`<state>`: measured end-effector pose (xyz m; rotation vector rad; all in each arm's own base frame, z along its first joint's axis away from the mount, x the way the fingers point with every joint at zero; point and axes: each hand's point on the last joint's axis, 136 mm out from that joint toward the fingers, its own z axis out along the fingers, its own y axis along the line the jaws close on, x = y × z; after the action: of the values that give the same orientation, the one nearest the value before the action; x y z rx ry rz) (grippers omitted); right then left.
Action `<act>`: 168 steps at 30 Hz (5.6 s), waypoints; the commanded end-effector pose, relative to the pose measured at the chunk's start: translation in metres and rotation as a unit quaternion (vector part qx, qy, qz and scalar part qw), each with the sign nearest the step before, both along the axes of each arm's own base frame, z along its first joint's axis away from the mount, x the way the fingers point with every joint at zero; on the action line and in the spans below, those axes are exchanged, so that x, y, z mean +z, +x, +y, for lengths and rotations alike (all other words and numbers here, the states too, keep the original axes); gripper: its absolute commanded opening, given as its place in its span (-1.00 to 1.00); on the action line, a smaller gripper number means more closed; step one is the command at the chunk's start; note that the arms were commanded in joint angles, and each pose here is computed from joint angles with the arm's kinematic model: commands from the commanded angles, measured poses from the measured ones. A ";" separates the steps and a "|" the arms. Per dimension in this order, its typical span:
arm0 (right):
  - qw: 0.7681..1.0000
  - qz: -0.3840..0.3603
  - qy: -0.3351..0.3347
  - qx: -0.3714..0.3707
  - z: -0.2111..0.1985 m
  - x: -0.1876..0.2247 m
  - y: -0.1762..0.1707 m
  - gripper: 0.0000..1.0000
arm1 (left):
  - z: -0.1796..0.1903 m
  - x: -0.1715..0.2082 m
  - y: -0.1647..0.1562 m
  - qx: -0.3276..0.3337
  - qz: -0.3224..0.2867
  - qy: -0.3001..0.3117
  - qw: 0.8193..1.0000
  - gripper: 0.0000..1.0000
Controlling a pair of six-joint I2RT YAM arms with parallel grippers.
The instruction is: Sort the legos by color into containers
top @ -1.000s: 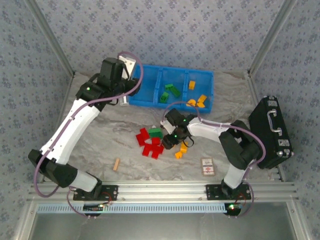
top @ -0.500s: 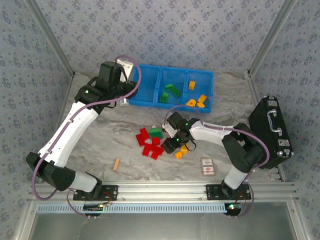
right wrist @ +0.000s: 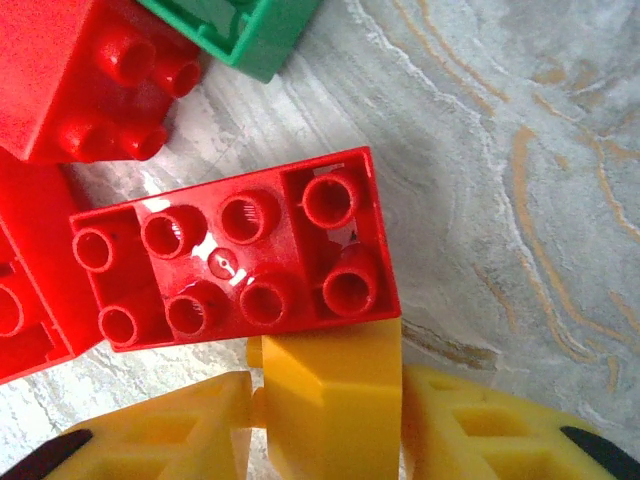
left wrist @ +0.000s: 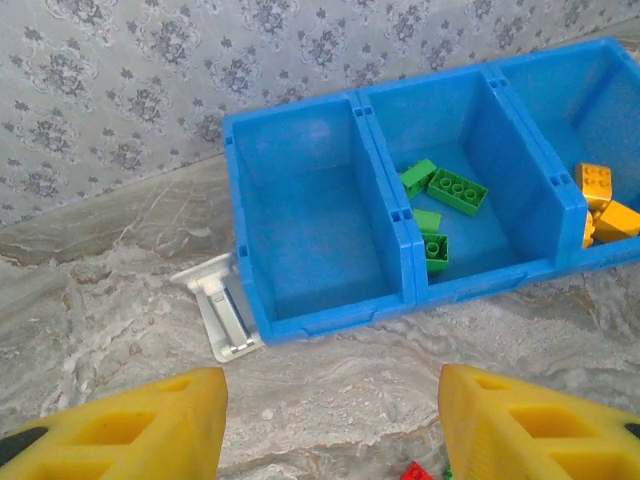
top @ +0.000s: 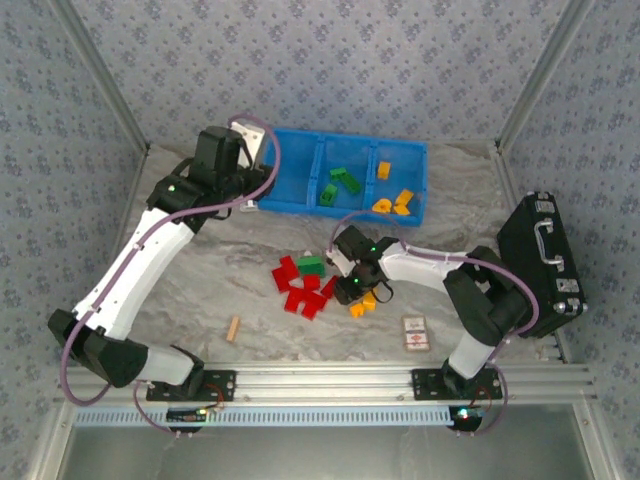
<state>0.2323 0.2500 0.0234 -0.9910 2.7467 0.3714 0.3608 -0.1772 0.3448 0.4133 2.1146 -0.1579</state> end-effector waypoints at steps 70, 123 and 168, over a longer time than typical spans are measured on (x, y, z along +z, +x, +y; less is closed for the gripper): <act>0.928 -0.232 0.075 -0.283 -0.138 0.166 0.236 0.38 | -0.223 -0.243 -0.197 -0.429 0.169 0.054 0.886 0.85; 0.894 -0.256 0.081 -0.358 -0.215 0.205 0.113 0.61 | -0.270 -0.183 -0.112 -0.418 0.138 0.070 0.895 -0.53; 0.931 -0.084 0.112 -0.338 -0.123 0.088 0.019 0.68 | -0.265 -0.002 0.100 -0.285 -0.091 -0.015 0.954 0.23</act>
<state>0.2679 0.1228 0.1200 -0.0708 2.5589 0.4527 0.4575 -0.4832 0.2075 1.1122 1.9545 -0.4332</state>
